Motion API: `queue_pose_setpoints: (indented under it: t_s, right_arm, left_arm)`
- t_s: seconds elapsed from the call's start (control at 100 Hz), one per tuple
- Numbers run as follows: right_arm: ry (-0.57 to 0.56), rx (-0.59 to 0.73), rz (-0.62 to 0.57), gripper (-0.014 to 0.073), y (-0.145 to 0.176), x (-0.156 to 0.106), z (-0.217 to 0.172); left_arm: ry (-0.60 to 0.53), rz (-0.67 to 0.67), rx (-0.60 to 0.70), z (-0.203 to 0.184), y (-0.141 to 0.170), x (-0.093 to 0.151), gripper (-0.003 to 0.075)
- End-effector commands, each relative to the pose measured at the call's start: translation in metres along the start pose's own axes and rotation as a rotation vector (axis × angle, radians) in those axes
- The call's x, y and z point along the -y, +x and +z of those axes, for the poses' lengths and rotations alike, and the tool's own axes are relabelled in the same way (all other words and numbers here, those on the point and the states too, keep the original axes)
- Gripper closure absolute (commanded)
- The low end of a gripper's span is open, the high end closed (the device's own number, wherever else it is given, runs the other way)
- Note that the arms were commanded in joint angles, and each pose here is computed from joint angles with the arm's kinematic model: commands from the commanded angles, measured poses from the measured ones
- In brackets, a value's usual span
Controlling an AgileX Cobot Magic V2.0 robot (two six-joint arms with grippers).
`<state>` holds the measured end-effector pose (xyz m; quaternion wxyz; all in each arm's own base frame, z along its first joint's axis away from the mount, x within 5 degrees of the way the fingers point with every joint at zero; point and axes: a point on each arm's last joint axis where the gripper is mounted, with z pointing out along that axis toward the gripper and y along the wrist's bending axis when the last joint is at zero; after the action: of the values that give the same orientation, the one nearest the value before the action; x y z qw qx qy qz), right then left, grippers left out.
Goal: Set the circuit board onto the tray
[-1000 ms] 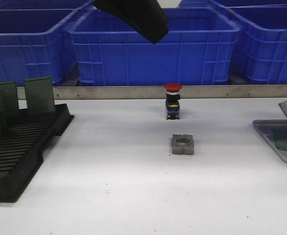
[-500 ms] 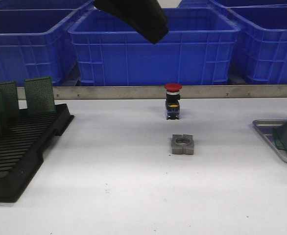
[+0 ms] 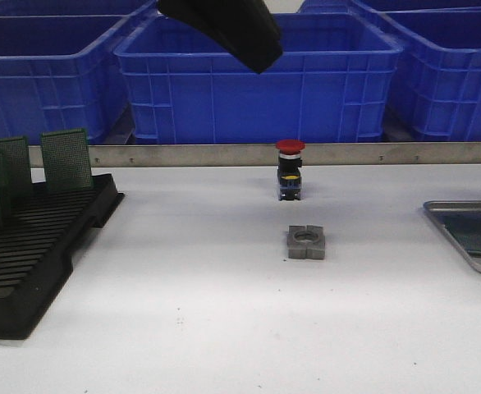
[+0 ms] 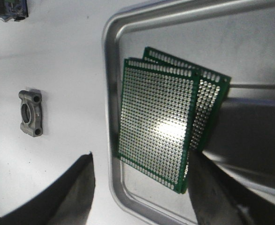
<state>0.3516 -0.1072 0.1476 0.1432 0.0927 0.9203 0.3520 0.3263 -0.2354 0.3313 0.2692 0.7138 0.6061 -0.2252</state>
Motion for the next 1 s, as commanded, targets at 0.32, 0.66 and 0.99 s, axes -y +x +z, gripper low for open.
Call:
queue_pose_setpoints:
  t_s: [0.32,0.66,0.99]
  right_arm:
    - [-0.02,0.098,-0.077,0.0133,-0.01,-0.033,-0.029]
    - [0.099,0.222,-0.306,0.0133,-0.011,-0.102,-0.05]
    - [0.168,0.438,-0.575,0.0133,0.015,-0.194,-0.076]
  left_arm:
    - [-0.061,-0.071,0.092,-0.03,-0.022,0.008,0.0081]
    - [-0.351,-0.236,0.138,-0.078,-0.026,0.003,0.0081]
    - [-0.78,-0.441,0.257,-0.128,0.012,0.029,0.0081]
